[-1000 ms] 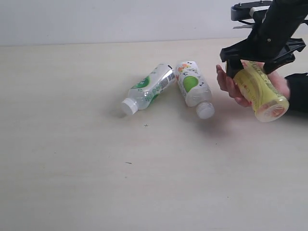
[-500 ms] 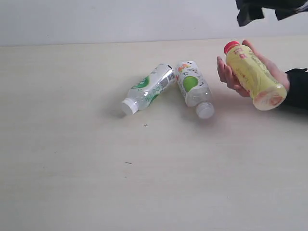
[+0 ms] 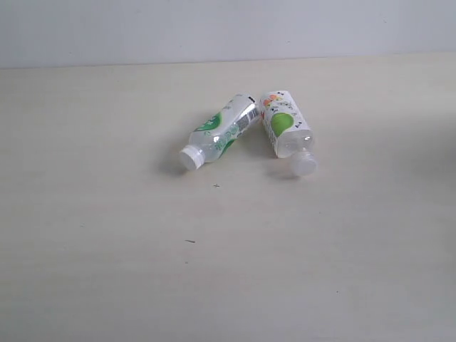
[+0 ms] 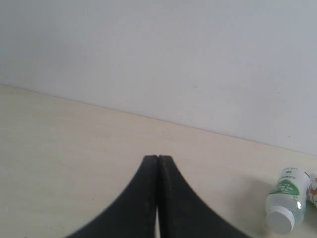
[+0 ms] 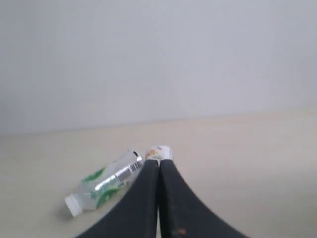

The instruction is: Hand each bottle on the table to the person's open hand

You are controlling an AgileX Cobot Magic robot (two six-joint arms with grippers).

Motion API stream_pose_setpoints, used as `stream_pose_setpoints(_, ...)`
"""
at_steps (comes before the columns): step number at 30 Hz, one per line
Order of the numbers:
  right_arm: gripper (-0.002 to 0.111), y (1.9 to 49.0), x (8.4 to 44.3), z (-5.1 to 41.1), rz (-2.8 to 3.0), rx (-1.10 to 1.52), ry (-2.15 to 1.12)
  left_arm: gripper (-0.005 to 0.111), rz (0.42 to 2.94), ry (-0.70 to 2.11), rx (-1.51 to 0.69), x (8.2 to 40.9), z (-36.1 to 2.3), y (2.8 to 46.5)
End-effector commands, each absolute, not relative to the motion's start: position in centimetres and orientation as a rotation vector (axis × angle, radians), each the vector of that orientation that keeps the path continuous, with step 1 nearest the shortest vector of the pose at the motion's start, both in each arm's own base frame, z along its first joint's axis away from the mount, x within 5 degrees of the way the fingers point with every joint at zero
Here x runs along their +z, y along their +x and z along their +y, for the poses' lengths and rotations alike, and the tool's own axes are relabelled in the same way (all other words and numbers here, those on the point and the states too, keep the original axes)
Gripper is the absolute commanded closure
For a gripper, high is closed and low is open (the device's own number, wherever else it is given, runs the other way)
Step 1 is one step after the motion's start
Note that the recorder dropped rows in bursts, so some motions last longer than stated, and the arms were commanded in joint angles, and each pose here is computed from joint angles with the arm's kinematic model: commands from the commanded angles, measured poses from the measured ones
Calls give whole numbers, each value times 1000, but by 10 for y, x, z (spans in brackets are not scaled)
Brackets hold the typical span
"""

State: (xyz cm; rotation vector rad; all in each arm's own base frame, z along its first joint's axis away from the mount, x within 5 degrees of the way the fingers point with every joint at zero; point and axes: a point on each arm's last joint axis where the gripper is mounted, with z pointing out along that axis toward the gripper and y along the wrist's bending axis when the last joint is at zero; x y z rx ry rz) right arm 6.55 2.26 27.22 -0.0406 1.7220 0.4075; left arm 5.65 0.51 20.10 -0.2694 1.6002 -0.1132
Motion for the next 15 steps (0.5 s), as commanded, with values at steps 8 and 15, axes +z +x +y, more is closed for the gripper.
stream_pose_setpoints(8,108,38,267,16,1494,429,-23,107,1594,-267,-118,201,5,56)
stream_pose_setpoints(15,108,38,267,16,1493,451,-5,107,1594,-267,-118,201,5,56)
